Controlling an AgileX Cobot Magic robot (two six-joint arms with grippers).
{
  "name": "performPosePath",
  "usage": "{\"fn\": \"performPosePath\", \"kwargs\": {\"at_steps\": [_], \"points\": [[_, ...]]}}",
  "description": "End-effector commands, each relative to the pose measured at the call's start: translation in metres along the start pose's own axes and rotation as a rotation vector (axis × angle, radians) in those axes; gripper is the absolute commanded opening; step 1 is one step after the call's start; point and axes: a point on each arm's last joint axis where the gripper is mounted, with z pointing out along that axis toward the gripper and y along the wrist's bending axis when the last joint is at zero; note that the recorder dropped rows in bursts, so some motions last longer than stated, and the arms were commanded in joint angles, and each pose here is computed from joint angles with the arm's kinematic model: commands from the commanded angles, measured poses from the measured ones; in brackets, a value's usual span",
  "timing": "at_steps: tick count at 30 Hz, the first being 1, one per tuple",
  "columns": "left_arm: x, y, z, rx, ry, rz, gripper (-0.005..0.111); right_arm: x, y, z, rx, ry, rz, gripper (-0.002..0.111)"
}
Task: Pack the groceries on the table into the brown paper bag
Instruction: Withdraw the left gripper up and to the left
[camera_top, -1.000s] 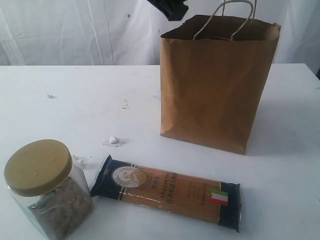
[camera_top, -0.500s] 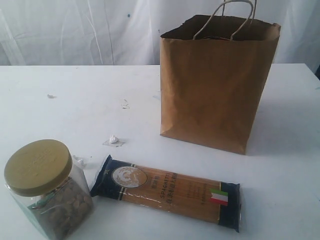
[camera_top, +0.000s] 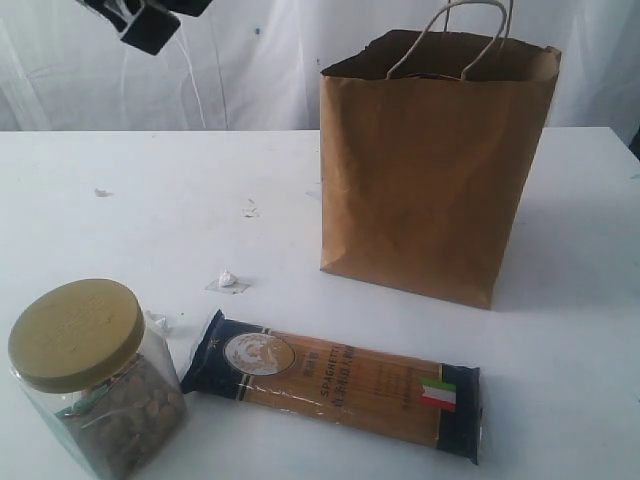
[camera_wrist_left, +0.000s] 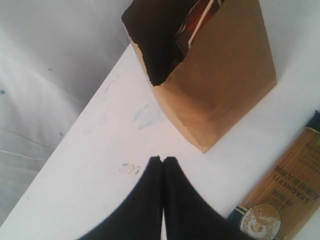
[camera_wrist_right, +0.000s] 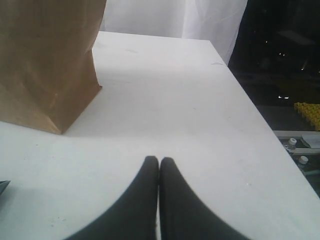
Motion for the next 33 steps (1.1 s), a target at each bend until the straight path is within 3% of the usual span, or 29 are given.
{"fn": "performPosePath", "kwargs": {"at_steps": [1, 9, 12, 16, 17, 18, 22, 26, 33], "points": [[0.005, 0.004, -0.007, -0.052, 0.032, -0.042, 0.0, 0.0, 0.0, 0.0, 0.004, -0.004, 0.0, 0.0], [0.026, 0.028, -0.007, -0.162, 0.125, -0.117, 0.0, 0.0, 0.0, 0.0, 0.004, -0.004, 0.0, 0.0], [0.06, 0.042, 0.005, -0.2, 0.225, -0.183, 0.0, 0.0, 0.0, 0.0, 0.004, -0.004, 0.0, 0.0], [0.107, 0.041, 0.025, -0.179, 0.361, -0.302, 0.0, 0.0, 0.0, 0.0, 0.004, -0.004, 0.0, 0.0], [0.124, 0.036, 0.033, -0.182, 0.365, -0.401, 0.0, 0.0, 0.0, 0.0, 0.004, -0.004, 0.0, 0.0], [0.131, 0.031, 0.037, -0.194, 0.346, -0.431, 0.0, 0.0, 0.0, 0.0, 0.004, -0.004, 0.0, 0.0], [0.169, 0.001, 0.038, -0.363, -0.011, -0.6, 0.0, 0.0, 0.0, 0.0, 0.004, -0.004, 0.0, 0.0], [0.203, -0.035, 0.019, -0.432, -0.2, -0.563, 0.0, 0.0, 0.0, 0.0, 0.004, -0.004, 0.0, 0.0], [0.238, -0.08, -0.019, -0.464, -0.345, -0.615, 0.0, 0.0, 0.0, 0.0, 0.004, -0.004, 0.0, 0.0]]}}
